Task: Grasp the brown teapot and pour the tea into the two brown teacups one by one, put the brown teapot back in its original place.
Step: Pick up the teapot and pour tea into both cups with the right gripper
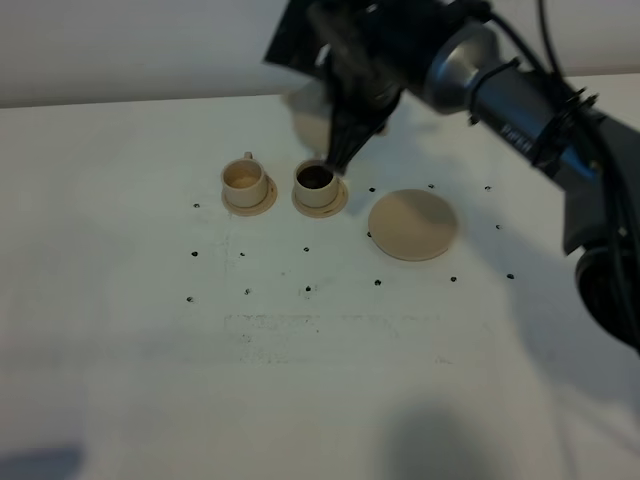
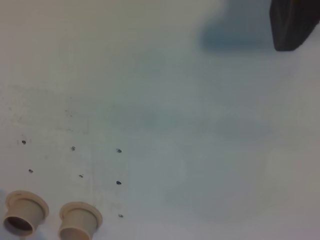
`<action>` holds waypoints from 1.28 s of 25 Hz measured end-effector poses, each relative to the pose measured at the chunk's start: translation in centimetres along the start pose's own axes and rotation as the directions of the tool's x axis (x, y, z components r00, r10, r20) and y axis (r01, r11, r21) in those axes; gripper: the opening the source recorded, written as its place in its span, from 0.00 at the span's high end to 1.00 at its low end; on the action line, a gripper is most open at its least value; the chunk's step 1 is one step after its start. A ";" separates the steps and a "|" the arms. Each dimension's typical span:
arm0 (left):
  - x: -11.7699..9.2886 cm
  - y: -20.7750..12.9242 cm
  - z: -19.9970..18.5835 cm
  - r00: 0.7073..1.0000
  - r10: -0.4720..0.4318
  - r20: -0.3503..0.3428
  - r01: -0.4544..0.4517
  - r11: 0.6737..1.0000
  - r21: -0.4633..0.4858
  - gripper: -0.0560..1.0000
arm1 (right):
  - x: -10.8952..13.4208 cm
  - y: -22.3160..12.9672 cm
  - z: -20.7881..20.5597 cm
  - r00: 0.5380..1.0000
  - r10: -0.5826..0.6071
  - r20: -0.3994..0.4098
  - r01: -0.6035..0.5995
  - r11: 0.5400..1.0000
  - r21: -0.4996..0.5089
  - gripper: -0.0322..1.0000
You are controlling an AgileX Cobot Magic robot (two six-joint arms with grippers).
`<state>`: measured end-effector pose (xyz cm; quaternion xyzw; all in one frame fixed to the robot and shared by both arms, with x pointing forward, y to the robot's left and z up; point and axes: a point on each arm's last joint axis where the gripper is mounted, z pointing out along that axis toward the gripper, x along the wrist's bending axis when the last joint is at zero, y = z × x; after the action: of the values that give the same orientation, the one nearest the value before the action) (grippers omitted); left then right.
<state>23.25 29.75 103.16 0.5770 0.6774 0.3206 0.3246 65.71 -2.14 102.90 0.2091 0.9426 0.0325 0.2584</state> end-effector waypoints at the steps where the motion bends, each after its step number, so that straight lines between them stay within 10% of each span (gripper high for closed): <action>1: 0.0 0.0 0.0 1.000 0.000 0.000 0.000 1.000 0.000 0.65 | 0.7 0.5 -0.3 1.000 -0.021 -0.004 0.021 1.000 -0.011 0.87; 32: 0.0 0.0 0.0 1.000 0.000 0.000 0.000 1.000 0.000 0.65 | 5.1 4.0 3.1 0.897 -0.376 0.233 0.372 0.926 0.062 0.87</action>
<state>23.25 29.75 103.16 0.5770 0.6774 0.3206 0.3246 64.82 3.47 98.46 0.0288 0.9270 -0.0509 0.3706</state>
